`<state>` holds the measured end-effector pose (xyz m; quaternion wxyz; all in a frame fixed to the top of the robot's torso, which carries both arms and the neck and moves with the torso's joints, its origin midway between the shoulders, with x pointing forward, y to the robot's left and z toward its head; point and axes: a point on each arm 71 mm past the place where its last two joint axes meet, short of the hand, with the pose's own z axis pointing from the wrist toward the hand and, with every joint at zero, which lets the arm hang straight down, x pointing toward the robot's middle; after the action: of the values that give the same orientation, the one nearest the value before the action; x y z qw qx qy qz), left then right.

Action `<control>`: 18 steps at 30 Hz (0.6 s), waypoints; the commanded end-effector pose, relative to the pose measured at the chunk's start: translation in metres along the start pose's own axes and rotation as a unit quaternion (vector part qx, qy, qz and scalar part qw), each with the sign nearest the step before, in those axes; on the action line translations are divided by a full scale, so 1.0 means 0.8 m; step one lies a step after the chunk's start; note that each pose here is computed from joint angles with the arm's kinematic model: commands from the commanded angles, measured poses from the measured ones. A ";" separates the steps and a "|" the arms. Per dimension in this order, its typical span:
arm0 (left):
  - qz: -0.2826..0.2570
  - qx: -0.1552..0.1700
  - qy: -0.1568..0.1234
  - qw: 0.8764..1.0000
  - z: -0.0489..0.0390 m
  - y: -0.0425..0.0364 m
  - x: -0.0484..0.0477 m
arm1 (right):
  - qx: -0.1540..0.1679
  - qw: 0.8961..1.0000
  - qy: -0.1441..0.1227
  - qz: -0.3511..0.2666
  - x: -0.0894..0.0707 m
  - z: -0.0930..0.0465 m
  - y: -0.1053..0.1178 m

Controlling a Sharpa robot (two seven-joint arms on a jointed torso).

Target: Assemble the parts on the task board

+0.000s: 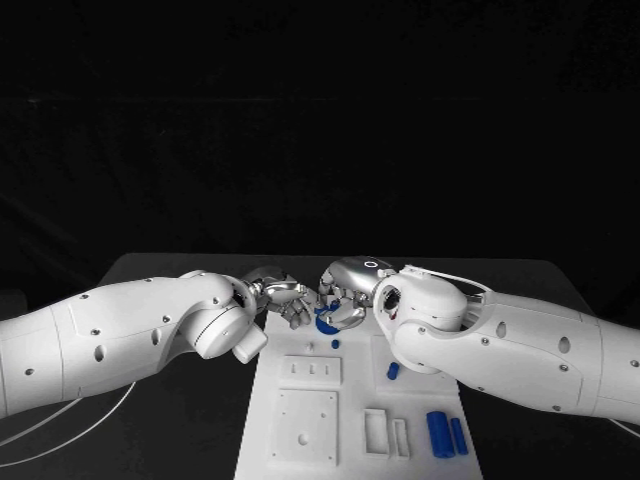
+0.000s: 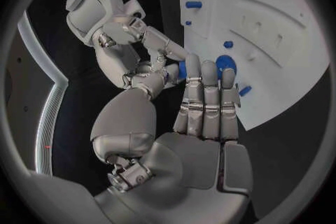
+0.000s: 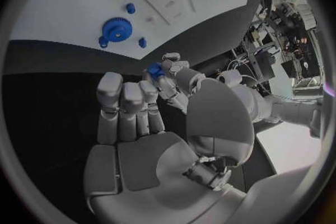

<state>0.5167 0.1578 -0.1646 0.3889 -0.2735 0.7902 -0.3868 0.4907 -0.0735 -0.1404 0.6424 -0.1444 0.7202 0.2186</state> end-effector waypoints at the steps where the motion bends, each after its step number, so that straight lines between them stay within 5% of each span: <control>1: 0.004 0.000 -0.021 1.000 0.000 -0.0008 -0.007 | -0.006 1.000 0.005 0.002 0.003 0.000 0.000; 11: 0.034 0.002 -0.022 0.999 -0.001 0.0004 -0.008 | 0.005 0.999 -0.037 0.030 -0.002 0.000 -0.027; 18: 0.107 0.008 -0.033 0.994 -0.003 0.0033 -0.007 | 0.013 0.995 -0.079 0.050 -0.012 -0.018 -0.067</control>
<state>0.5167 0.1647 -0.1673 0.4246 -0.2353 0.7974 -0.3585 0.5067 -0.1268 -0.1414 0.6735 -0.0914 0.7002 0.2186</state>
